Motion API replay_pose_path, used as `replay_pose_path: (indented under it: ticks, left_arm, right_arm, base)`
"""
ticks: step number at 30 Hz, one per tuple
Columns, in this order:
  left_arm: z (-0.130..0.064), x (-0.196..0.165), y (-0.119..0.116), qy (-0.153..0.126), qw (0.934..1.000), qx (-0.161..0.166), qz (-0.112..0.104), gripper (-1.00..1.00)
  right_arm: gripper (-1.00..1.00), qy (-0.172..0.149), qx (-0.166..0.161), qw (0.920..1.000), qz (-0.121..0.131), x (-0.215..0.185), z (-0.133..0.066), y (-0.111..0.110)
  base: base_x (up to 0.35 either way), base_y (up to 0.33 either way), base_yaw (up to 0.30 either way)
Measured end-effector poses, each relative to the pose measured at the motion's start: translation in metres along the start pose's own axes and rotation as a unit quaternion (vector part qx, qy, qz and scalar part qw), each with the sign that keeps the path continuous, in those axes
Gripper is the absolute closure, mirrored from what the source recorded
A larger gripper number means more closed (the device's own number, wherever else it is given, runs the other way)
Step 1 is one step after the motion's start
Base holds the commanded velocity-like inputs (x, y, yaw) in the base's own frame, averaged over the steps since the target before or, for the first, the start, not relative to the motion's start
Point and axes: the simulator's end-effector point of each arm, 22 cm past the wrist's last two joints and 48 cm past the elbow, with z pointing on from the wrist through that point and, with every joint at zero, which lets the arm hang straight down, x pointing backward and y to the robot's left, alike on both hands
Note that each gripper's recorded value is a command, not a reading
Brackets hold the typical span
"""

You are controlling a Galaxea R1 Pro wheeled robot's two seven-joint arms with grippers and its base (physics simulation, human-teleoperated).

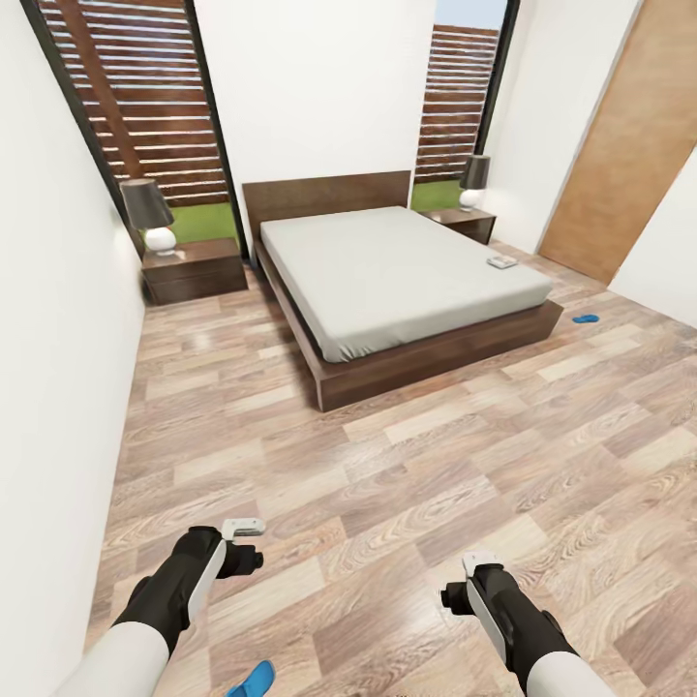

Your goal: In the bedroom, move the book from the bed onto either nightstand, and place the two sandals side by side next to the bed.

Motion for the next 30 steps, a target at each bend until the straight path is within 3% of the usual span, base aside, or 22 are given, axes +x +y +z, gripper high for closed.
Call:
replay_pose_path:
  ticks: [7,19,30]
  left_arm:
    - [0.0000,0.0000,-0.0002,0.000,1.0000,0.000,0.000,-1.00]
    - [0.0000,0.0001,-0.0007,0.000,1.0000,0.000,0.000,-1.00]
    - [0.0000,0.0001,-0.0011,0.000,1.0000,0.002,-0.001,-1.00]
  right_arm:
    - [-1.00,0.000,-0.001,1.0000,0.002,0.0001,0.0000,0.0003]
    - [-1.00,0.000,0.001,1.0000,0.000,-0.0002,0.0000,-0.0003]
    - [-1.00,0.000,-0.001,1.0000,0.002,0.0001,0.0002,0.0000]
  base:
    - [0.000,0.000,-0.234]
    - [-0.003,0.007,-0.077]
    - [-0.099,0.145,-0.132]
